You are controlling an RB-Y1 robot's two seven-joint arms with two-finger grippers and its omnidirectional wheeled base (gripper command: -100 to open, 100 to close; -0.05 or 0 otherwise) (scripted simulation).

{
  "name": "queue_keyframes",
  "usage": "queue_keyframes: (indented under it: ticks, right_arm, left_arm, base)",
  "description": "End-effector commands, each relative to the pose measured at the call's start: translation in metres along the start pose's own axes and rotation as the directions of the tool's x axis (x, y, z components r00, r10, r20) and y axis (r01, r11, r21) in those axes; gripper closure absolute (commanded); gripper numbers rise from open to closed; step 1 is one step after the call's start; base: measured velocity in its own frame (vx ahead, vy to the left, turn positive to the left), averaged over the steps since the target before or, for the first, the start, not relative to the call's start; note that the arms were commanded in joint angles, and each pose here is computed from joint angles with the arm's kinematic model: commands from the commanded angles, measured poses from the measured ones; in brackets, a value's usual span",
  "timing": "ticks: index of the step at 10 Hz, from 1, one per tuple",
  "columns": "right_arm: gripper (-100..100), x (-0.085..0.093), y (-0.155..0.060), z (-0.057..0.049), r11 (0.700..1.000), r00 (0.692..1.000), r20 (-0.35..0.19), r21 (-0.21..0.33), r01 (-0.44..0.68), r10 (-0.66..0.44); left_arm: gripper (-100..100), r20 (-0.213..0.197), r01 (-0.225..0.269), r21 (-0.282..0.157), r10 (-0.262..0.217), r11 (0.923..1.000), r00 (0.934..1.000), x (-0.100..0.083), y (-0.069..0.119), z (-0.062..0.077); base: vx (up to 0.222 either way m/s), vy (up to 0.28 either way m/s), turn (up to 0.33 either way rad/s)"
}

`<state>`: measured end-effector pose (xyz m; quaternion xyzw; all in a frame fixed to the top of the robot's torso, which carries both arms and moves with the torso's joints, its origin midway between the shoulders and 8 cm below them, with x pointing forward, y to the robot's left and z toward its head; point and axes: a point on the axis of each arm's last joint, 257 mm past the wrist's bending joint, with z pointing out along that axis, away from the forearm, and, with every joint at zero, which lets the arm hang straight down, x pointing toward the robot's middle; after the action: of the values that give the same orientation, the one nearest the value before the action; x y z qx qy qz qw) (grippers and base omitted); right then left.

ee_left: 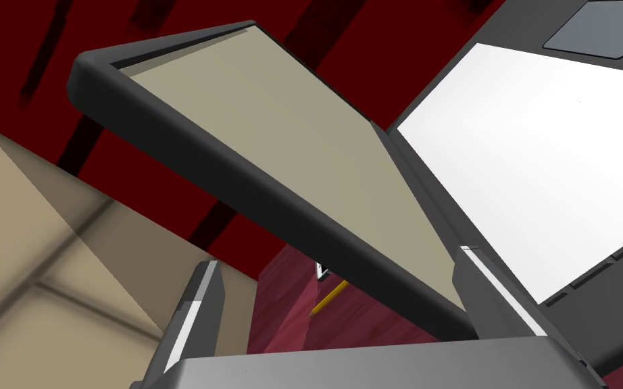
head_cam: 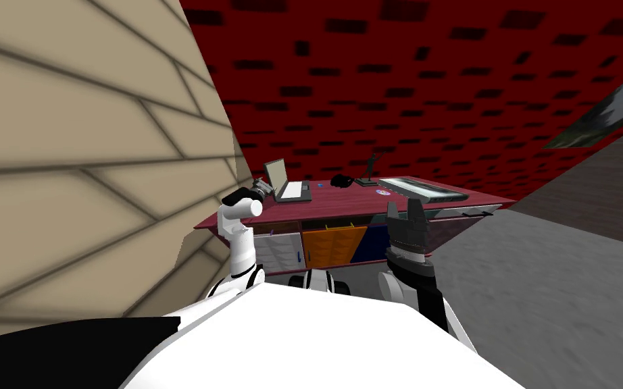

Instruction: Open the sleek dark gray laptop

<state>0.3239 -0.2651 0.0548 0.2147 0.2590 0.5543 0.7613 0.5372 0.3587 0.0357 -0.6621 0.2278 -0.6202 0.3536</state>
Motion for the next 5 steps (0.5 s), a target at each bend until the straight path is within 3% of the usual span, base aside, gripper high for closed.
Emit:
queue_keyframes:
  ticks: [1,3,4,5]
  right_arm:
    - [0,0.0,0.0,0.0,1.0,1.0,0.0,0.0,0.0,0.0]
    - [0,0.0,0.0,0.0,1.0,1.0,0.0,0.0,0.0,0.0]
    - [0,0.0,0.0,0.0,1.0,1.0,0.0,0.0,0.0,0.0]
    - [0,0.0,0.0,0.0,1.0,1.0,0.0,0.0,0.0,0.0]
  left_arm:
    - [-100,0.007,0.007,-0.006,-0.007,1.0,0.9999,0.0,-0.0015,0.0012]
    - [-100,0.01,0.009,-0.006,-0.009,0.9999,0.9999,0.0009,-0.0037,0.0008]
    - [100,0.01,0.009,-0.006,-0.009,0.9999,0.9999,0.001,-0.0038,0.0007]
    - [100,0.013,-0.068,-0.005,0.068,0.9977,0.9976,0.0012,-0.0036,0.0043]
  base:
    - [0.001,0.011,-0.014]
    - [0.074,0.033,-0.015]
    - [0.007,0.003,-0.002]
    - [-0.004,-0.042,-0.057]
